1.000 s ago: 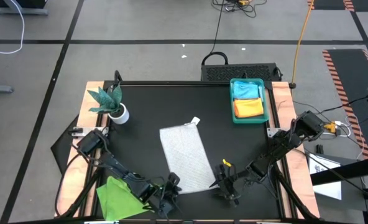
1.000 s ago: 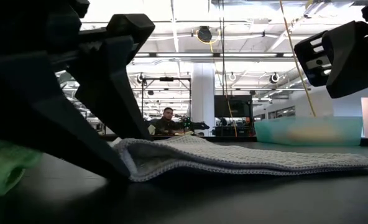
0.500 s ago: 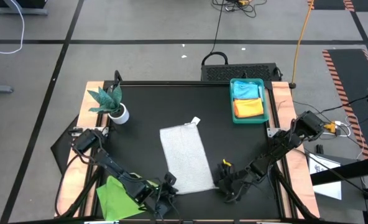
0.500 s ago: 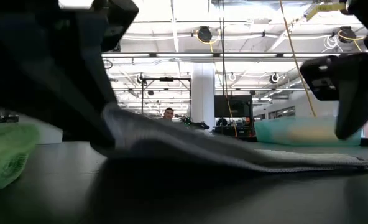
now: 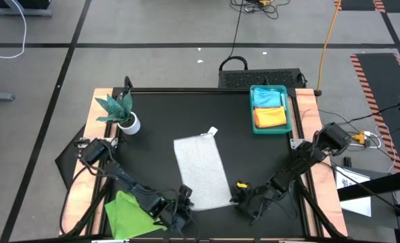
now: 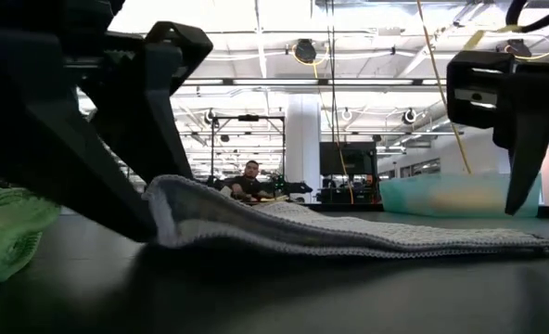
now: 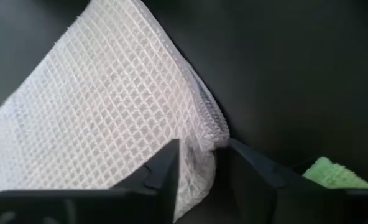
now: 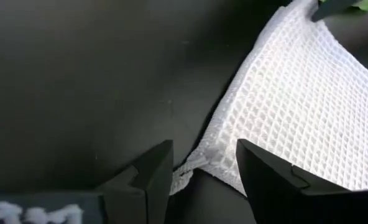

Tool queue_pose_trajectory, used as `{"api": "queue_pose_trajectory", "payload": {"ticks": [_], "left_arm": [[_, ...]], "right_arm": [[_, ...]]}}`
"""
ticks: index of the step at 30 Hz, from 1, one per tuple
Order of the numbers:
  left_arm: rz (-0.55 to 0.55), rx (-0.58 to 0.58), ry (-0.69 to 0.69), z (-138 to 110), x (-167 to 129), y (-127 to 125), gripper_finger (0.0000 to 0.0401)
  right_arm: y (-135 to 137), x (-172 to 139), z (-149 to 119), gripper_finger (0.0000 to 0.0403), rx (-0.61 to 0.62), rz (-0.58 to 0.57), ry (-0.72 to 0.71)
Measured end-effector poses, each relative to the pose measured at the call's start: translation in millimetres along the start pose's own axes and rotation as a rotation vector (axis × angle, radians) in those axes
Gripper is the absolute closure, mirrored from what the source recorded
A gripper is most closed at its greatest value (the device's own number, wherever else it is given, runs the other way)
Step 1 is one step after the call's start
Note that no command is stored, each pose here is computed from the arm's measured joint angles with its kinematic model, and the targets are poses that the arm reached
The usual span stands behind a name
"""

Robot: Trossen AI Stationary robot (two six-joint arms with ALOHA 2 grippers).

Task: Fold microfiber towels
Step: Fold the white microfiber cloth

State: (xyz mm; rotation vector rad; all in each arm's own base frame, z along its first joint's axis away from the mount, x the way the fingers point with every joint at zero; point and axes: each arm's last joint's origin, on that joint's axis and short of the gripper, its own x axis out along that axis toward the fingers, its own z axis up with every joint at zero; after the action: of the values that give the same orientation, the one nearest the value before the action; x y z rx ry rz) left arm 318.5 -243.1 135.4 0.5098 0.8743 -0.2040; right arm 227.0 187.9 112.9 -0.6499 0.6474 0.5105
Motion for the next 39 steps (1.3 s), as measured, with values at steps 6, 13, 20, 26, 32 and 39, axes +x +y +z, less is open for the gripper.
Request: {"api": "queue_pose_trajectory", "payload": {"ticks": [6, 13, 20, 26, 32, 39], "left_arm": [[-0.052, -0.025, 0.002, 0, 0, 0, 0.0200], [-0.048, 0.012, 0.000, 0, 0, 0, 0.0181], [-0.037, 0.060, -0.003, 0, 1, -3, 0.0188], [0.014, 0.095, -0.002, -4, 9, -13, 0.0189], [0.081, 0.054, -0.012, -5, 4, -21, 0.0192], [0.062, -0.042, -0.006, -6, 3, -23, 0.0239]], "right_arm": [[-11, 9, -6, 0.0261, -0.012, -0.019, 0.017], [-26, 14, -13, 0.0320, 0.073, -0.027, 0.034], [-36, 10, -11, 0.0396, 0.244, -0.073, 0.013], [-40, 1, -3, 0.0388, 0.365, -0.081, -0.033], [-43, -6, 1, 0.0399, 0.431, -0.083, -0.059], [-42, -15, 7, 0.0399, 0.457, -0.074, -0.094]]}}
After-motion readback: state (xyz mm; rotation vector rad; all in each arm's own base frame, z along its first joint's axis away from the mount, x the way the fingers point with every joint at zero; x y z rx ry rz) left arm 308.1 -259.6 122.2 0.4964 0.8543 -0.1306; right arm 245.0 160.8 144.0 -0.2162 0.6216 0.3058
